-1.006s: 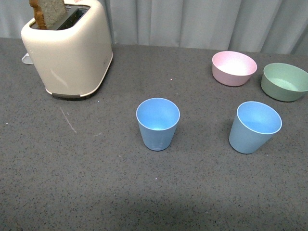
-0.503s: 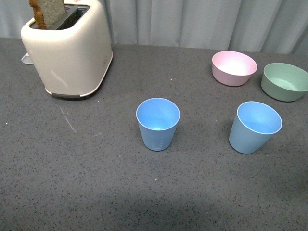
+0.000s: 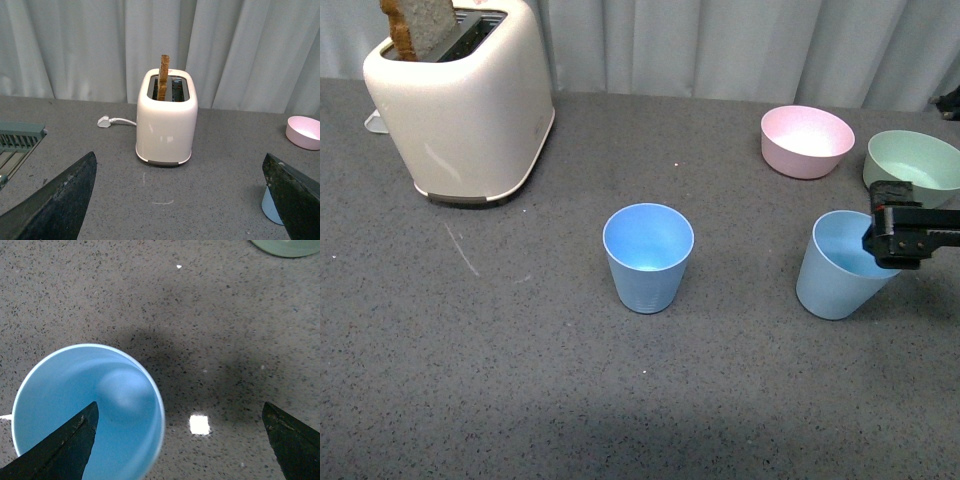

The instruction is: Stack blue cups with both arms

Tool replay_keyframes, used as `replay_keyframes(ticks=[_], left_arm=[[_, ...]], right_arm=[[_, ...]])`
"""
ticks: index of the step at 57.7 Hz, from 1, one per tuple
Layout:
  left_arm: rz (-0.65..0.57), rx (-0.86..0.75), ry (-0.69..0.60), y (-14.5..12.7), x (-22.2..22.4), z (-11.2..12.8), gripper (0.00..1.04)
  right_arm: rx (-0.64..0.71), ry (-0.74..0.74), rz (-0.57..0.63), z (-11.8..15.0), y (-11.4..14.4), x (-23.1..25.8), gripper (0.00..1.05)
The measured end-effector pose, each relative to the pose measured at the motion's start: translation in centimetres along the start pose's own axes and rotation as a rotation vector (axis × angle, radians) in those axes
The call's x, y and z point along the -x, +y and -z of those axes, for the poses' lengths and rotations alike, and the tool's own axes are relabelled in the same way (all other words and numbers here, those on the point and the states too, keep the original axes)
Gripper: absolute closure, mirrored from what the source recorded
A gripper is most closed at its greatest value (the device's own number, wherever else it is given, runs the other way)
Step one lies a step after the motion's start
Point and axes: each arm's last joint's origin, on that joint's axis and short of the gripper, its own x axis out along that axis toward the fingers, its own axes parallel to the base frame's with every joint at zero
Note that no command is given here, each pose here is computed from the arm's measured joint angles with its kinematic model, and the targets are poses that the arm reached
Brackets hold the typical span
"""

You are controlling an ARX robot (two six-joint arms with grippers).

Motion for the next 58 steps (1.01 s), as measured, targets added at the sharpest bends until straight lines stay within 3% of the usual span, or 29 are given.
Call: replay_keyframes(ticks=[5,30,32,38,49,58], left_arm=[[0.000,0.000,0.000,0.0,0.0,0.0,0.07],[0.000,0.000,0.000,0.0,0.0,0.0,0.07],[0.000,0.000,0.000,0.0,0.0,0.0,0.07],[0.000,0.000,0.000,0.0,0.0,0.0,0.07],[0.000,0.000,0.000,0.0,0.0,0.0,0.07],[0.000,0.000,0.000,0.0,0.0,0.0,0.07]], right_arm=[[-0.010,0.019,0.005,-0.2,0.3,-0.7,0.18],[-0.086,0.079,-0.014,-0.8,0.9,-1.5,0.78],[-0.093,0.085,-0.019,-0.8,0.9,-1.4,0.89],[-0.100,0.094,-0.020,-0.8,0.9,-1.4,1.02],[-0.141,0.099,-0.082,-1.3,1.0,-0.4,1.04],[-0.139,0.025,-0.274,-4.3,3.4,4.0,1.04]])
